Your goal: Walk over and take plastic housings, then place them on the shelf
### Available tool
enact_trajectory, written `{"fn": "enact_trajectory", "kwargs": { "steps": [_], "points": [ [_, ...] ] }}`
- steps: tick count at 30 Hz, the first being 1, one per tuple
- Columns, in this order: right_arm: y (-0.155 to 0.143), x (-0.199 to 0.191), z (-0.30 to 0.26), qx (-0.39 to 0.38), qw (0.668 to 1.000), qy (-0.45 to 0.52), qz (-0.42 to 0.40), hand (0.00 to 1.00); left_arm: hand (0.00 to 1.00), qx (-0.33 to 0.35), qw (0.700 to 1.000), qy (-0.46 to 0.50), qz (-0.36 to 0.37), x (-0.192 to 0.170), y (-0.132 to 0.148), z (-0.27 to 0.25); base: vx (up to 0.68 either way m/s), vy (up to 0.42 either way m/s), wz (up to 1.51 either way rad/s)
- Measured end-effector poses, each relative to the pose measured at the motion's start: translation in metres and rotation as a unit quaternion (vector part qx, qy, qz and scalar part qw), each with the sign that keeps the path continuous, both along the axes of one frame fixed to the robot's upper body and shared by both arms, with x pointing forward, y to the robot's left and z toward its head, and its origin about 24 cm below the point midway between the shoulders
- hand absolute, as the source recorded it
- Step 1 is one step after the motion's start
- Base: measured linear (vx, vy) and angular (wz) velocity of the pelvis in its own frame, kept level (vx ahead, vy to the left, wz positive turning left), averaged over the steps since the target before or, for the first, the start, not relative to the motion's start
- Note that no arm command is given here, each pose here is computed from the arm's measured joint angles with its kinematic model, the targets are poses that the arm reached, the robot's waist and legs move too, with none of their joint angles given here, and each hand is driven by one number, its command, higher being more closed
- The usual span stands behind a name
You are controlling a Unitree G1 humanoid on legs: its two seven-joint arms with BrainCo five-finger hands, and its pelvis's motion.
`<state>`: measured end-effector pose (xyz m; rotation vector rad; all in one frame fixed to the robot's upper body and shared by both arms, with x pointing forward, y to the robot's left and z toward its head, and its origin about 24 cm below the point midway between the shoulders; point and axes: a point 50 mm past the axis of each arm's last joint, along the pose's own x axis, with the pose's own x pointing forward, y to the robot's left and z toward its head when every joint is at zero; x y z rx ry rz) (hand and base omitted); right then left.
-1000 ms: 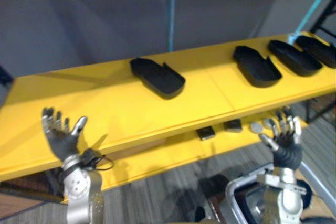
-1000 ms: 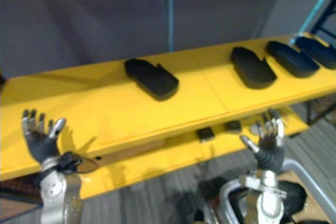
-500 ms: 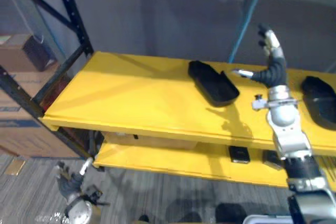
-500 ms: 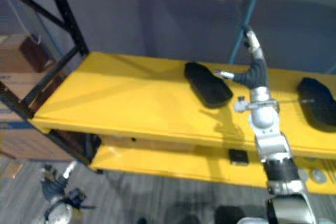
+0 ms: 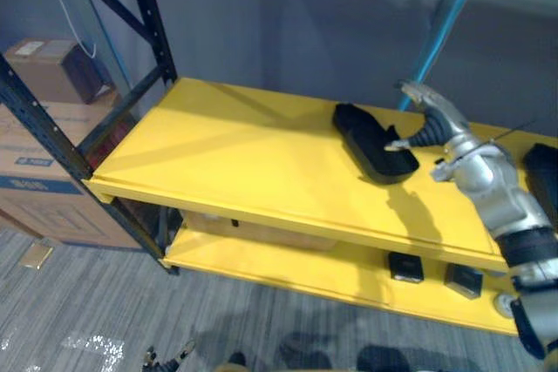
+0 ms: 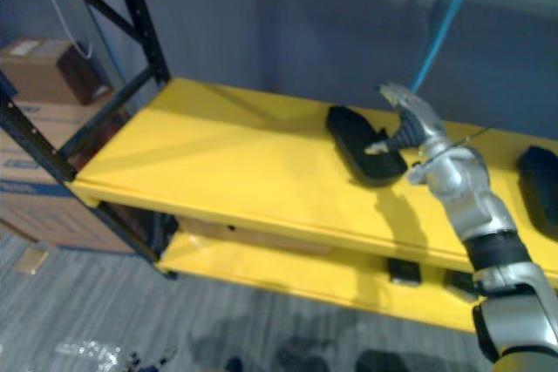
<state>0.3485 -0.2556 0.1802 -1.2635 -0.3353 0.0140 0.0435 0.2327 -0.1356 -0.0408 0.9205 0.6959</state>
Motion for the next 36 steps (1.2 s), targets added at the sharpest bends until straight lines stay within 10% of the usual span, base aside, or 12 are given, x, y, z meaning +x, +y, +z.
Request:
{"fn": "enact_trajectory", "kwargs": {
  "steps": [36],
  "points": [
    [-0.012, -0.003, -0.041, -0.158, 0.975, 0.151, 0.042, 0.00, 0.00, -0.036, 0.998, 0.025, -0.035, -0.018, 0.007, -0.007, -0.01, 0.001, -0.02]
  ]
}}
